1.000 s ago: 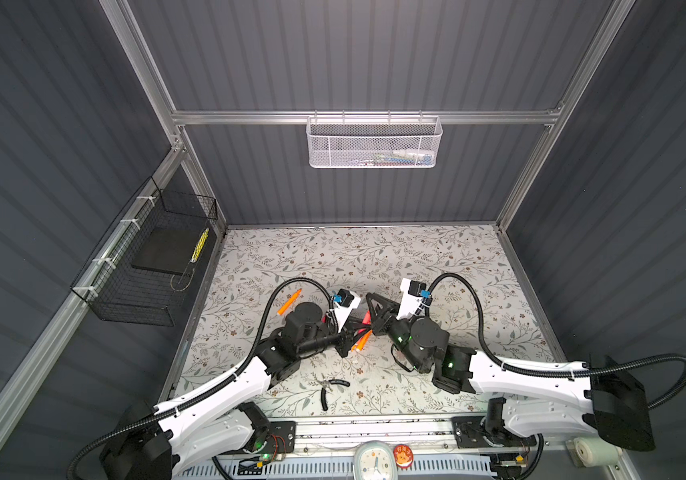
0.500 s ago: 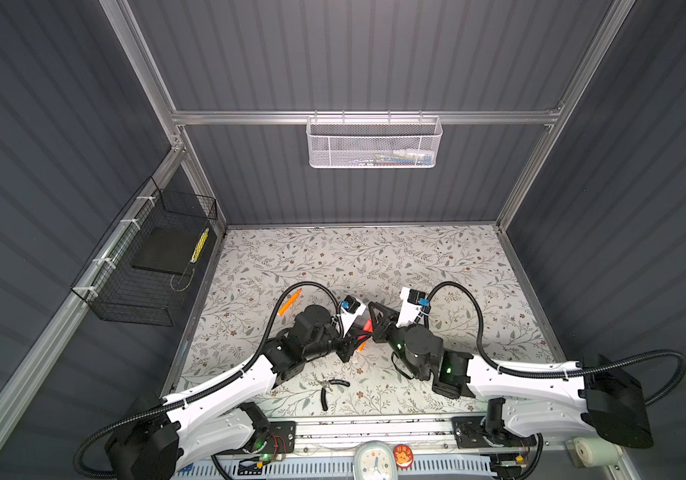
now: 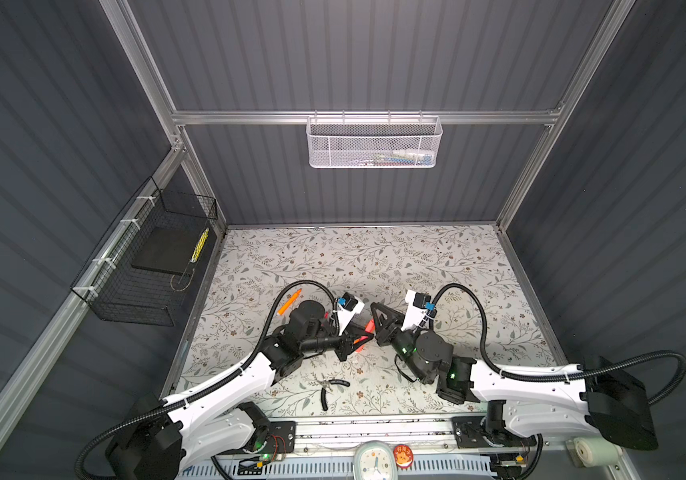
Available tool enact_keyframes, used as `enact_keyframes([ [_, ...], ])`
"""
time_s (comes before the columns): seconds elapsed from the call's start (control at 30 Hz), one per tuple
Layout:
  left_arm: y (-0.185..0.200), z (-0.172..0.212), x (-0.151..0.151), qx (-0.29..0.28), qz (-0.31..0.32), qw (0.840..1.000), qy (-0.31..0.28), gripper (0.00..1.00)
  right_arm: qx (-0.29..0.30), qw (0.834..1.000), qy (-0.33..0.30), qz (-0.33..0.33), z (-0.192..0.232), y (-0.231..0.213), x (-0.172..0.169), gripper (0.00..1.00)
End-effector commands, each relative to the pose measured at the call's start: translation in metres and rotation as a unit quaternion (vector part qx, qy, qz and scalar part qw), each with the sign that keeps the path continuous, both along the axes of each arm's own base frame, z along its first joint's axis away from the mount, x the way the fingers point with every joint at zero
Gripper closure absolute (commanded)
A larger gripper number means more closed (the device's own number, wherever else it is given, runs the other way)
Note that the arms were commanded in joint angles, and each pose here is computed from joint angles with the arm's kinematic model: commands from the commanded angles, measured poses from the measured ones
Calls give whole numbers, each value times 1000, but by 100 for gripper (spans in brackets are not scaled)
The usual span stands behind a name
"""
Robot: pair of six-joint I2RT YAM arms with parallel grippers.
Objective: Insert the pens into the pen caps
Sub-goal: 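Raise the capped pink marker with the left gripper while the right gripper withdraws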
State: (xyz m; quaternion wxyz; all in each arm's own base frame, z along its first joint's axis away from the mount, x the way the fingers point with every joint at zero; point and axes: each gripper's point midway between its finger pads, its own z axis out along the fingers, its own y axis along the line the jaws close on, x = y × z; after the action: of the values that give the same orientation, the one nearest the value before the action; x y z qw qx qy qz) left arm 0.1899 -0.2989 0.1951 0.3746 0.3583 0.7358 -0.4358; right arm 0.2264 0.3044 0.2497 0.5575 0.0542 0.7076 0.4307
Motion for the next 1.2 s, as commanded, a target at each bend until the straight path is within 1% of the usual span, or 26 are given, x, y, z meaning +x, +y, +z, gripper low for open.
enact_keyframes([
  [0.0, 28, 93, 76, -116, 170, 973, -106, 100, -92, 988, 31, 121, -48, 29, -51, 74],
  [0.03, 26, 92, 75, -117, 164, 974, -107, 100, -96, 988, 30, 114, -47, 26, -49, 69],
  [0.17, 23, 83, 75, -111, 156, 976, -104, 100, -96, 993, 30, 67, -36, 5, -41, 60],
  [0.23, 22, 78, 77, -105, 157, 977, -101, 100, -97, 994, 31, 46, -30, -8, -37, 54],
  [0.3, 20, 71, 79, -98, 157, 978, -96, 100, -101, 994, 29, 34, -26, -19, -36, 43],
  [0.43, 22, 56, 90, -81, 181, 976, -92, 100, -100, 995, 25, 11, -27, -40, -36, 33],
  [0.53, 22, 41, 108, -44, 211, 973, -76, 100, -100, 994, 30, -21, -30, -63, -33, 27],
  [0.6, 22, 26, 123, -8, 235, 970, -57, 100, -111, 992, 39, -47, -32, -82, -29, 21],
  [0.67, 18, 12, 135, 15, 245, 969, -42, 100, -128, 987, 58, -75, -39, -103, -23, 13],
  [0.73, 13, -2, 144, 30, 249, 968, -25, 100, -147, 980, 95, -96, -50, -124, -13, 8],
  [0.83, 4, -20, 160, 59, 254, 965, 0, 100, -157, 969, 154, -115, -72, -150, 2, 6],
  [0.9, -1, -33, 169, 81, 256, 963, 17, 100, -169, 961, 176, -129, -83, -165, 7, 5],
  [0.97, -6, -45, 177, 101, 256, 961, 31, 100, -190, 950, 191, -156, -90, -182, 12, 4],
  [1.03, -9, -57, 187, 122, 261, 957, 42, 100, -210, 940, 192, -188, -93, -199, 16, 2],
  [1.17, -2, -80, 213, 168, 287, 941, 68, 100, -227, 925, 187, -241, -93, -226, 21, 2],
])
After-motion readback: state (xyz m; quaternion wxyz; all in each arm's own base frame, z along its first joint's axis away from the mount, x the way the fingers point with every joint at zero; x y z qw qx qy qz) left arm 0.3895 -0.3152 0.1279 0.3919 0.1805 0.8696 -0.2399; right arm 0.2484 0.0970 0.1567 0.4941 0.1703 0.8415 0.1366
